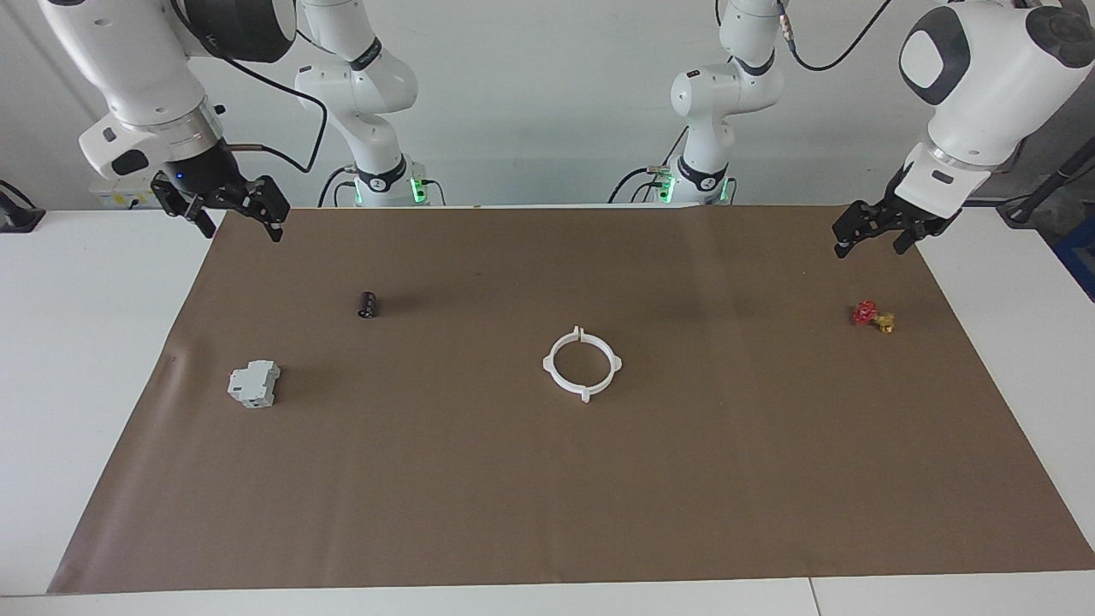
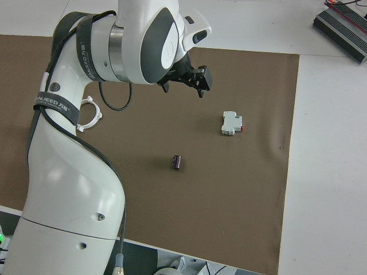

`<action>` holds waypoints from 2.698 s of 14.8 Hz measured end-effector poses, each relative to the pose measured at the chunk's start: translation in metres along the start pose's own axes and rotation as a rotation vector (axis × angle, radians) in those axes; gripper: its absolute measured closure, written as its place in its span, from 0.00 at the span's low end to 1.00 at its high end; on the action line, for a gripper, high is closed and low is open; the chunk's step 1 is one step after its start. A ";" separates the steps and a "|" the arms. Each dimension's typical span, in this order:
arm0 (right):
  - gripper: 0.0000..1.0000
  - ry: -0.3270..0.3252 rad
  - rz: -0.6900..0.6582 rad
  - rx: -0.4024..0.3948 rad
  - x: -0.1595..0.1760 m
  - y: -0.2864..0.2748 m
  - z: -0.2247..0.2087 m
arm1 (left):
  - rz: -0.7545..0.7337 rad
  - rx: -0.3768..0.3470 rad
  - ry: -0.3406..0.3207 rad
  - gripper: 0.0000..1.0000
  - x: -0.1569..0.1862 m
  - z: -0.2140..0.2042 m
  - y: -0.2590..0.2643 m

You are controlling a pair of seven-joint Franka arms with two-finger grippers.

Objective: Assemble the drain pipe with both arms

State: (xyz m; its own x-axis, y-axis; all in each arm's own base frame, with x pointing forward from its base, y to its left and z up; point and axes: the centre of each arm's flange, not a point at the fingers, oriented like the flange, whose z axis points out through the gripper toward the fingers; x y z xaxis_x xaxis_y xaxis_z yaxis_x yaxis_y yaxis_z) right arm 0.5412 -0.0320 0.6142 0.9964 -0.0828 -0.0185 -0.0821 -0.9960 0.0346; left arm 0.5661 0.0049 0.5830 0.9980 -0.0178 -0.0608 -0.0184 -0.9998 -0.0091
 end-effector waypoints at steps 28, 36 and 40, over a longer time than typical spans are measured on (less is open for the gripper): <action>0.00 0.000 0.000 0.000 0.000 0.000 0.000 | 0.068 -0.001 0.067 0.00 -0.040 -0.051 0.017; 0.00 0.000 0.000 0.000 0.000 0.000 0.000 | 0.067 -0.002 0.043 0.00 -0.041 -0.042 0.017; 0.00 0.000 0.000 0.000 0.000 0.000 0.000 | 0.067 -0.002 0.042 0.00 -0.041 -0.042 0.017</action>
State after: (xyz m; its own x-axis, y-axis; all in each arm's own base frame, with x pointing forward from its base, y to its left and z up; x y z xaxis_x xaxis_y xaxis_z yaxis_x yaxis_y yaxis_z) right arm 0.5412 -0.0320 0.6142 0.9964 -0.0828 -0.0185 -0.0821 -0.9960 0.0346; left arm 0.5278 -0.0114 0.6268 0.9962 -0.0846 -0.0195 -0.0847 -0.9964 -0.0043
